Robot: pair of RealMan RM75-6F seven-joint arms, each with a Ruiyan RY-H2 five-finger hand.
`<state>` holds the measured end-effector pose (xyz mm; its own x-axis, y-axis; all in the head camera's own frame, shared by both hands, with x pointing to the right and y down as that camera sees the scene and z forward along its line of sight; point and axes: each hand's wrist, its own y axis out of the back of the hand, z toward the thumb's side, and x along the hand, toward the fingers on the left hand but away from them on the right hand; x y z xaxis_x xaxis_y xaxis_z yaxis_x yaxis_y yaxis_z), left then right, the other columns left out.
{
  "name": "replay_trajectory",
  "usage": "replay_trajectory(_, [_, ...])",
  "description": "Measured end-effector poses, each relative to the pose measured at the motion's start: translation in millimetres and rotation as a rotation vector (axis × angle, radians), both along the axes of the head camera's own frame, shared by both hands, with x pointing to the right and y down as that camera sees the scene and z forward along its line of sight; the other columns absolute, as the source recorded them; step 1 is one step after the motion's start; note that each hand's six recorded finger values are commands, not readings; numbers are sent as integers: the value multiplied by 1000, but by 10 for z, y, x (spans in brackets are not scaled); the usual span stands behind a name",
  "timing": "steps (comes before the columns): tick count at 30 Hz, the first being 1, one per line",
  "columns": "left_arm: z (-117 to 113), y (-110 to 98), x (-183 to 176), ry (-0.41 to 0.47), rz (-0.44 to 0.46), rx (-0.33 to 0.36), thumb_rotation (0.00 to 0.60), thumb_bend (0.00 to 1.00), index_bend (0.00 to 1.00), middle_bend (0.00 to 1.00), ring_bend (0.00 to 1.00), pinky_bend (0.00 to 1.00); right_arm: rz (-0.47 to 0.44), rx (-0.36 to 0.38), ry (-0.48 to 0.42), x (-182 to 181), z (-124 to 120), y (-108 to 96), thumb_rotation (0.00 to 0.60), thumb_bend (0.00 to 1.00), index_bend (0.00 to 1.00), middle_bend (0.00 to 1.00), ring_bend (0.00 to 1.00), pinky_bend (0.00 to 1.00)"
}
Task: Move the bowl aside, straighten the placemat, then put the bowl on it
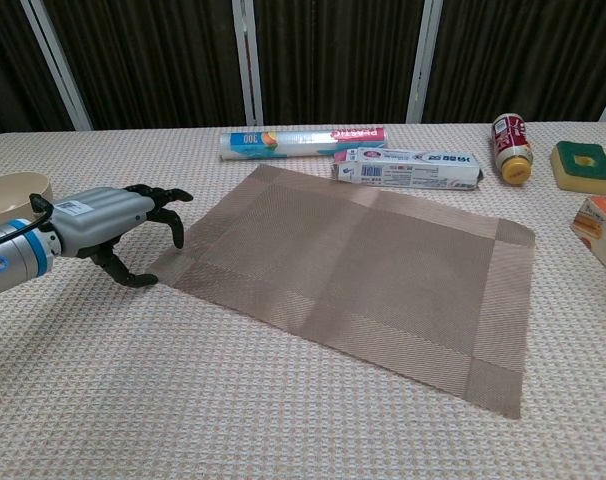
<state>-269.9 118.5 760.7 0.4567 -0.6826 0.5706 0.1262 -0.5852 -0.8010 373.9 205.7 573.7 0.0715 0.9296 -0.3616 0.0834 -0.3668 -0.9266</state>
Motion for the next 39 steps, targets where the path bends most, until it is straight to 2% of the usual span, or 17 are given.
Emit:
replay_trajectory(11, [-86, -25, -93, 8, 4, 16, 600, 282, 356, 0, 0, 0, 5, -6, -6, 19, 7, -10, 600, 0, 0, 0, 0, 0])
replay_trajectory(22, [34, 39, -94, -20, 3, -9, 600, 287, 355, 0, 0, 0, 10, 3, -11, 34, -24, -19, 600, 0, 0, 0, 0, 0])
replay_trajectory(29, [62, 11, -13, -5, -3, 5, 600, 319, 355, 0, 0, 0, 13, 5, -11, 50, -30, -30, 600, 0, 0, 0, 0, 0])
replay_trajectory(34, [45, -18, 51, 4, 5, 20, 600, 400, 356, 0, 0, 0, 15, 5, -16, 60, -39, -37, 600, 0, 0, 0, 0, 0])
replay_trajectory(39, [38, -32, 108, 10, 8, 27, 600, 409, 363, 0, 0, 0, 16, 5, -17, 66, -45, -36, 600, 0, 0, 0, 0, 0])
